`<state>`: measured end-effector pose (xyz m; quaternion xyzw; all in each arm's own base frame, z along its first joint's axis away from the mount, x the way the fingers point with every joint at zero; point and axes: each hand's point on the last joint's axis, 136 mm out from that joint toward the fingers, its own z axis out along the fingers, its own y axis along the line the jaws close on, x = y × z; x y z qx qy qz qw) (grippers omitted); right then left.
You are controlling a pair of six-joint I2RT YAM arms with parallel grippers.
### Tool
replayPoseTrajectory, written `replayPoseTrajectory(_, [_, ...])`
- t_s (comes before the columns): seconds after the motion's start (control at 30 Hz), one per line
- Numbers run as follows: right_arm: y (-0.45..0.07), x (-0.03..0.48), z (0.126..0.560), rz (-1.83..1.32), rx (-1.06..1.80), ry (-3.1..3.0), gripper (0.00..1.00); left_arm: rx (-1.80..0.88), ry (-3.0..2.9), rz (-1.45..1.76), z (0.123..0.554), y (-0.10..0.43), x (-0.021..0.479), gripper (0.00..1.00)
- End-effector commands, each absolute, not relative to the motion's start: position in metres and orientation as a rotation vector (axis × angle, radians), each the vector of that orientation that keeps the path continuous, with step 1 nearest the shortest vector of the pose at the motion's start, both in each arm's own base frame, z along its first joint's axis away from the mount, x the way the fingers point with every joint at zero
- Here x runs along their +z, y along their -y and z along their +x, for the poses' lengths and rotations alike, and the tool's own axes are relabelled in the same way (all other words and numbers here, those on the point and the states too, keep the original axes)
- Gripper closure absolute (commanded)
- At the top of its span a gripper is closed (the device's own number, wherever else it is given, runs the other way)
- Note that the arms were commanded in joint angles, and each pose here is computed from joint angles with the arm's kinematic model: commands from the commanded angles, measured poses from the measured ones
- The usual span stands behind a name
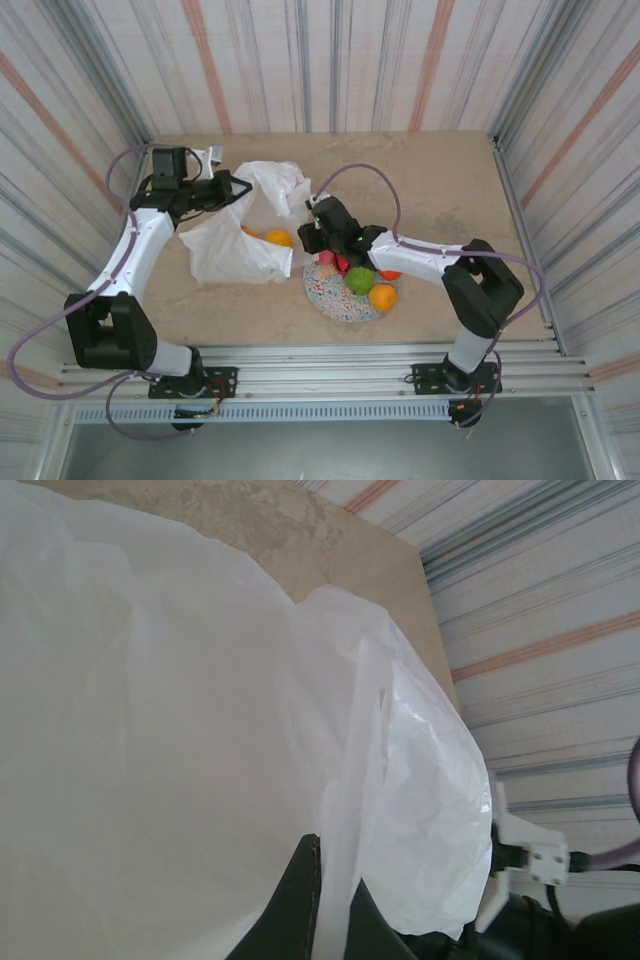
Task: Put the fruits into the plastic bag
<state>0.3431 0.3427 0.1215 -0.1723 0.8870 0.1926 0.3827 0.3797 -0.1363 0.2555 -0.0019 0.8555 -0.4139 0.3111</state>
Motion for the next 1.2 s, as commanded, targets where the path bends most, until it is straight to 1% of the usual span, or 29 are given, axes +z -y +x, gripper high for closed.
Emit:
replayPoseTrajectory(0.0, [-0.35,0.109,0.355,-0.446,0.473,-2.268,0.4,-1.085,-2.255,-0.017,0.383,0.132,0.259,1.0])
replayPoseTrajectory(0.07, [-0.352,0.102,0.364,-0.429,0.463,-2.274,0.4,-1.086,-2.256,-0.019,0.384,0.132,0.259,1.0])
replayPoseTrajectory(0.17, [-0.352,0.095,0.376,-0.382,0.451,-2.286,0.47,-1.087,-2.255,-0.015,0.383,0.133,0.259,1.0])
replayPoseTrajectory(0.33, [-0.364,0.106,0.381,-0.38,0.525,-2.252,0.67,-1.091,-2.254,-0.017,0.383,0.133,0.26,1.0])
replayPoseTrajectory(0.53, [-0.367,0.119,0.382,-0.358,0.564,-2.238,1.0,-1.088,-2.251,-0.02,0.383,0.131,0.26,1.0])
replayPoseTrajectory(0.63, [-0.368,0.137,0.378,-0.339,0.615,-2.217,1.0,-1.087,-2.251,-0.022,0.384,0.131,0.26,1.0])
replayPoseTrajectory(1.03, [-0.375,0.249,0.346,-0.277,0.969,-2.06,1.0,-1.023,-2.218,-0.1,0.39,0.101,0.267,1.0])
replayPoseTrajectory(1.1, [-0.376,0.254,0.343,-0.271,0.996,-2.055,1.0,-1.013,-2.211,-0.103,0.39,0.097,0.27,1.0])
replayPoseTrajectory(1.17, [-0.374,0.247,0.346,-0.264,0.969,-2.076,1.0,-1.011,-2.205,-0.101,0.389,0.096,0.272,1.0])
